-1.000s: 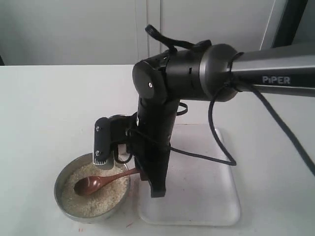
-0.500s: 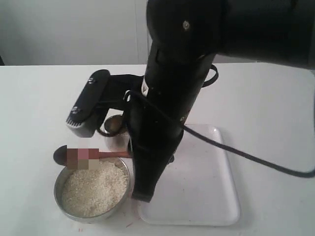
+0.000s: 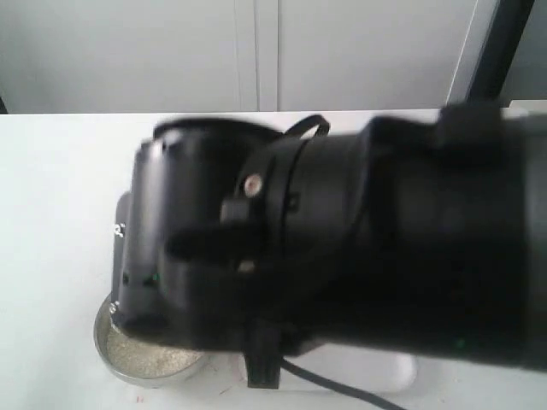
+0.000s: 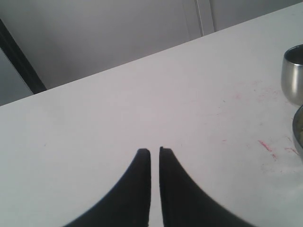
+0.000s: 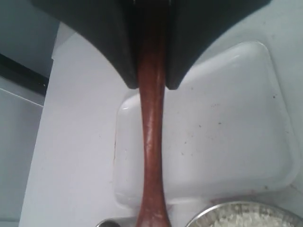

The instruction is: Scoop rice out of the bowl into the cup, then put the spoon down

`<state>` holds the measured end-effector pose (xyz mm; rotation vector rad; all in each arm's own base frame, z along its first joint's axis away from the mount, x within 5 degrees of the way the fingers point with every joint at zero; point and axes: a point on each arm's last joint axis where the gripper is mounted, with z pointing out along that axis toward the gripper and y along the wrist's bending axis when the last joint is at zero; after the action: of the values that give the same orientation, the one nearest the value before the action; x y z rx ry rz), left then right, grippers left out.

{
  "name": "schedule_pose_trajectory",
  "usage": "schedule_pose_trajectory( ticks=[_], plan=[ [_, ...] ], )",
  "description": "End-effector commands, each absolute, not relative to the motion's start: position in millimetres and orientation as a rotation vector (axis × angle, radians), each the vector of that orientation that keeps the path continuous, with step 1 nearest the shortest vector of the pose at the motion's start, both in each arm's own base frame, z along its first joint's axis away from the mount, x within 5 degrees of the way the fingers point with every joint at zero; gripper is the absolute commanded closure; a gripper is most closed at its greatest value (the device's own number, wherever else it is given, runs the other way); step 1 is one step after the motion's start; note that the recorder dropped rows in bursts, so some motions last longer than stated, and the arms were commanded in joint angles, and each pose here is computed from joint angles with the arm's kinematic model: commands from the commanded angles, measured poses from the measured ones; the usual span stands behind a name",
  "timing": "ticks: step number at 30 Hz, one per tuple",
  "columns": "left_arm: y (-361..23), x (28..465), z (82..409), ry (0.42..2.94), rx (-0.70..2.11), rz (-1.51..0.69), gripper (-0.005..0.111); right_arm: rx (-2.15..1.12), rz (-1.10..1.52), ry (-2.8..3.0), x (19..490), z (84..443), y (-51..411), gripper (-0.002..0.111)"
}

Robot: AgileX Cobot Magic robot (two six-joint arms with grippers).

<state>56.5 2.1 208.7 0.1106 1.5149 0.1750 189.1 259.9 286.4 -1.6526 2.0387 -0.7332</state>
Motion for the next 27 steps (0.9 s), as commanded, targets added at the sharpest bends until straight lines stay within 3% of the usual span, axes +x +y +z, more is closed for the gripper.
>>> schedule_pose_trajectory(
  ticks=[1,11,27],
  plan=[
    [2,56,211,1.504,0.103,0.163,0.092,-1.709,-0.901,2.005,193,256,258,0.108],
    [2,56,211,1.504,0.103,0.163,0.092,-1.773,-1.039,1.814,211,213,277,0.108],
    [2,56,211,1.504,0.103,0.163,0.092,-1.830,-1.114,1.737,218,188,286,0.108]
  ],
)
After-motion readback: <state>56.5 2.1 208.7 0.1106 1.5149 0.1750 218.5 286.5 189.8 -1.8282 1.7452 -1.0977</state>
